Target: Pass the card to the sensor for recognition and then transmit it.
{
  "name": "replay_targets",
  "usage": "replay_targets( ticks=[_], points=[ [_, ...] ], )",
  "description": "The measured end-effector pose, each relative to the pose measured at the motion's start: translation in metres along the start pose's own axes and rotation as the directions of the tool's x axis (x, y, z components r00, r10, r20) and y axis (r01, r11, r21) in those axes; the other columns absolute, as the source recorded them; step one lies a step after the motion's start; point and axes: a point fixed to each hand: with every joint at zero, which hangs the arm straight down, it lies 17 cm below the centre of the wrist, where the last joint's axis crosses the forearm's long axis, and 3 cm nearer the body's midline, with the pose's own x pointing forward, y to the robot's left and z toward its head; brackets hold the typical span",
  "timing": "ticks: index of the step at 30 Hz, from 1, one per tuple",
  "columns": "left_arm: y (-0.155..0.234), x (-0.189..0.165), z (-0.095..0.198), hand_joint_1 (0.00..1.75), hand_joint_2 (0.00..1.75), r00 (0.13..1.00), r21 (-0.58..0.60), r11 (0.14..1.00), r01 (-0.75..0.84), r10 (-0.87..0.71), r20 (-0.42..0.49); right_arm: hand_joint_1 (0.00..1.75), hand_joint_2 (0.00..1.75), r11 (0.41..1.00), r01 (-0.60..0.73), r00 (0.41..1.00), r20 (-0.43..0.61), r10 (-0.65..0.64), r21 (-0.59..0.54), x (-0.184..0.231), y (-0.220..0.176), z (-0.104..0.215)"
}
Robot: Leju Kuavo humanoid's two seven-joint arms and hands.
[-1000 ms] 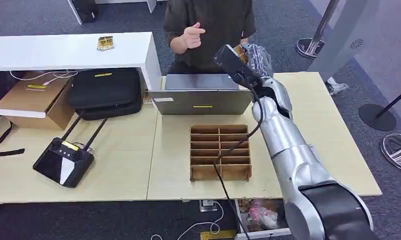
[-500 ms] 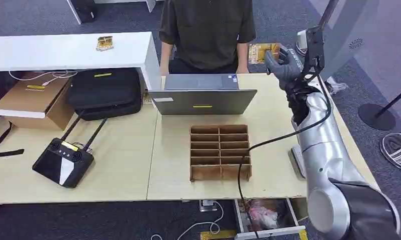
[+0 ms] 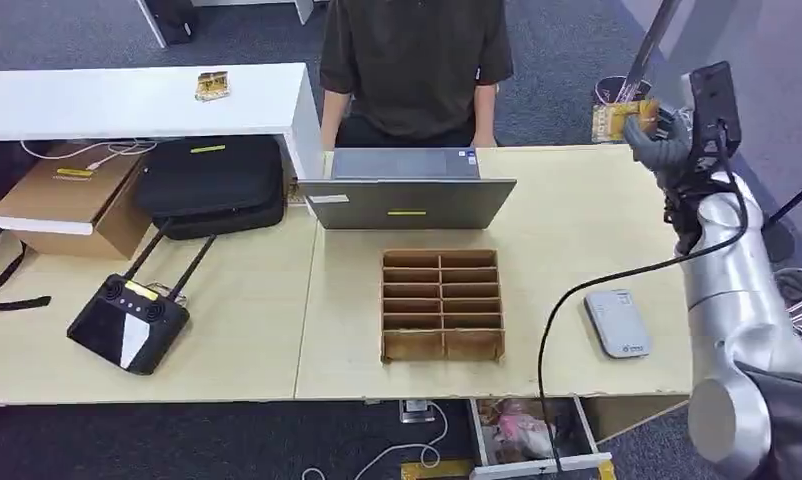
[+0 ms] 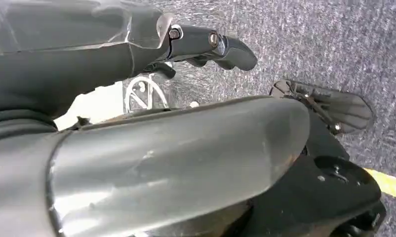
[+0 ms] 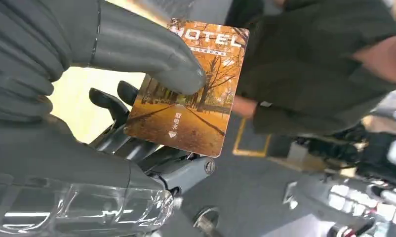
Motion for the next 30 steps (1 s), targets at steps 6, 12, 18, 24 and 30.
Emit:
replay_targets(
  ticks=[6, 12, 18, 24, 30],
  points=[
    [0.002, -0.001, 0.0, 0.0, 0.0, 0.999, 0.012, 0.999, -0.033, 0.033, -0.007, 1.75, 1.75, 0.996, -0.086, 0.984, -0.156, 0.084, -0.005, -0.093, -0.043, 0.035],
    [0.003, -0.001, 0.0, 0.0, 0.0, 0.999, 0.015, 0.999, -0.044, 0.044, -0.003, 1.75, 1.75, 0.996, -0.09, 0.953, -0.289, 0.087, 0.003, -0.183, -0.062, 0.091],
    [0.003, -0.001, 0.0, 0.0, 0.0, 0.999, 0.016, 0.999, -0.043, 0.043, -0.004, 1.75, 1.75, 0.996, -0.09, 0.931, -0.354, 0.091, 0.019, -0.226, -0.064, 0.127],
    [0.002, 0.0, 0.0, 0.0, 0.0, 1.0, 0.009, 0.999, -0.03, 0.03, 0.0, 1.75, 1.75, 0.996, -0.09, 0.924, -0.371, 0.092, 0.022, -0.238, -0.064, 0.141],
    [0.001, 0.001, 0.0, 0.0, 0.0, 1.0, 0.002, 1.0, -0.024, 0.024, 0.001, 1.75, 1.75, 0.995, -0.101, 0.917, -0.386, 0.1, 0.018, -0.243, -0.066, 0.145]
  ],
)
